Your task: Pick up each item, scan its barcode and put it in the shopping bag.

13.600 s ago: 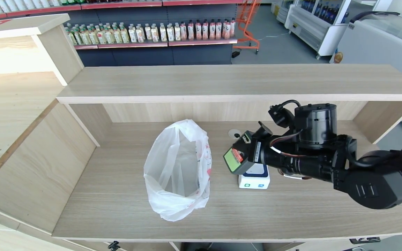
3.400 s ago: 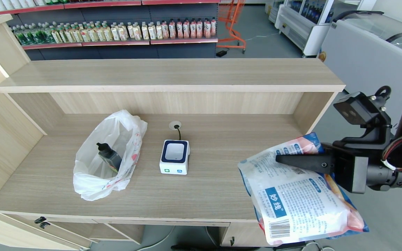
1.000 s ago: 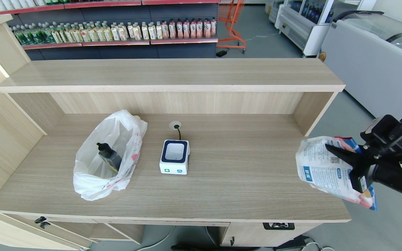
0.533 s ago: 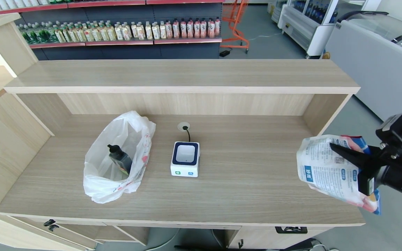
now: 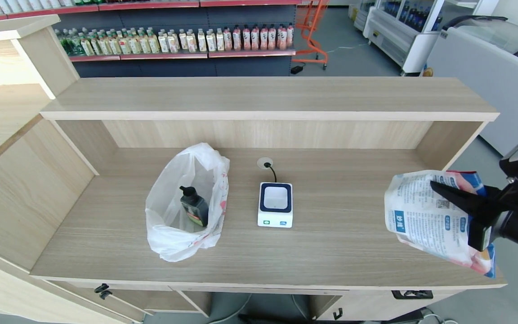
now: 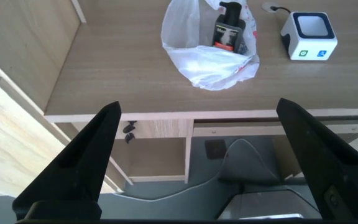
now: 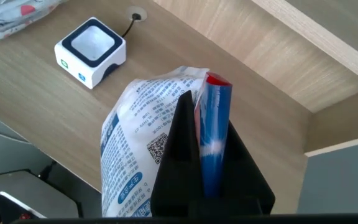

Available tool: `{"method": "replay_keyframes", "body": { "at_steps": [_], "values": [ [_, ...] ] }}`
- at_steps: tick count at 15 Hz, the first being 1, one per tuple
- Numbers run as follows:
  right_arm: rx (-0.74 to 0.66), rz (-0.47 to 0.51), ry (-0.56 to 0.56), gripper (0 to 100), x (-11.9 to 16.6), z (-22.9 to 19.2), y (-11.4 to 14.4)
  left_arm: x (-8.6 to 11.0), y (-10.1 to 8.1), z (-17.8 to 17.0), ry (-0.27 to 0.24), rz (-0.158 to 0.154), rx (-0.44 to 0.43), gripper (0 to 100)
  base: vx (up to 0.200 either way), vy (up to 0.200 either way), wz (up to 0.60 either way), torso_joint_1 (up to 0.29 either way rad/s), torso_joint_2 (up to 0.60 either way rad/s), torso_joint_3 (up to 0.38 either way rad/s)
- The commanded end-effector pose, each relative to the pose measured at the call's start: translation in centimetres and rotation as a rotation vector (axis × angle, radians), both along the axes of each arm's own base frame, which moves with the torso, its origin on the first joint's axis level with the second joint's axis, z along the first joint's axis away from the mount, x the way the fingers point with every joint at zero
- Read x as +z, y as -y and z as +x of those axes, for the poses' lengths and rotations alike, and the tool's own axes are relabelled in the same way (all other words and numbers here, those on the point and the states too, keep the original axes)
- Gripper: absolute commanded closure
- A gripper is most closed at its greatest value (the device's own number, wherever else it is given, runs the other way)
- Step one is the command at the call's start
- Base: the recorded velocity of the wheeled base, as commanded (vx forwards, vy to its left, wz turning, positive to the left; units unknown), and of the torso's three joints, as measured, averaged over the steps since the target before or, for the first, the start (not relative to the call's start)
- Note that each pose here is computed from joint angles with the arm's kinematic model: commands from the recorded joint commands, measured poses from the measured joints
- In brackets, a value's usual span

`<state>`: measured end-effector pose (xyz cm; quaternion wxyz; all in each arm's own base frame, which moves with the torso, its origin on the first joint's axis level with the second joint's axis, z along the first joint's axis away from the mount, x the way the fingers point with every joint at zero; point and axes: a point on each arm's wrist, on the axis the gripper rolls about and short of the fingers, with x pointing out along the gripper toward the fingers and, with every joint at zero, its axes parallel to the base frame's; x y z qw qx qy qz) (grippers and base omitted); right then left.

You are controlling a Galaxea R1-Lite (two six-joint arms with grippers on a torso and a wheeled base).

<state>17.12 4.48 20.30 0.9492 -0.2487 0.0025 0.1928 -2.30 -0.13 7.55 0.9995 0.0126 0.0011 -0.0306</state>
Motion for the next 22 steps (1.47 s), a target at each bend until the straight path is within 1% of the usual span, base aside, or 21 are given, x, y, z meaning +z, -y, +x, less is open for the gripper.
{"method": "replay_keyframes", "body": {
  "at_steps": [1, 6, 12, 15, 18, 19, 20, 22],
  "values": [
    [0.000, 0.001, 0.000, 100, 0.1, -0.2, 0.1, 0.0, 0.0, 0.0, 0.000, 0.002, 0.000, 0, 0.000, 0.200, 0.00, -0.002, 0.00, -0.002],
    [-0.004, -0.004, -0.021, 100, -0.2, -0.4, 0.1, 0.0, 0.0, 0.0, 0.000, 0.004, 0.000, 0, 0.000, 0.000, 0.00, 0.000, 0.00, 0.000],
    [0.003, -0.008, -0.037, 100, -0.4, 0.1, -0.1, 0.0, 0.0, 0.0, -0.002, 0.001, 0.000, 0, 0.200, 0.000, 0.00, 0.002, 0.00, 0.002],
    [0.006, -0.018, -0.071, 100, -1.0, 1.0, -0.3, 0.0, 0.0, 0.0, -0.002, 0.001, 0.000, 0, 0.000, 0.000, 0.00, 0.000, 0.00, 0.000],
    [0.038, -0.028, -0.103, 100, -1.6, 1.8, -1.0, 0.0, 0.0, 0.0, -0.002, 0.001, 0.000, 0, 0.000, 0.000, 0.00, 0.000, 0.00, 0.000],
    [0.075, -0.038, -0.133, 100, -2.2, 2.4, -1.2, 0.0, 0.0, 0.0, -0.002, 0.001, 0.000, 0, 0.000, 0.000, 0.00, 0.000, 0.00, 0.000],
    [0.104, -0.069, -0.132, 100, -2.4, 2.8, -1.4, 0.0, 0.0, 0.0, -0.002, 0.001, 0.000, 0, 0.000, 0.000, 0.00, 0.000, 0.00, 0.000],
    [0.205, -0.169, -0.103, 100, -2.9, 3.7, -1.8, 0.0, 0.0, 0.0, -0.002, 0.001, 0.000, 0, 0.000, 0.000, 0.00, 0.000, 0.00, 0.000]
  ]
}}
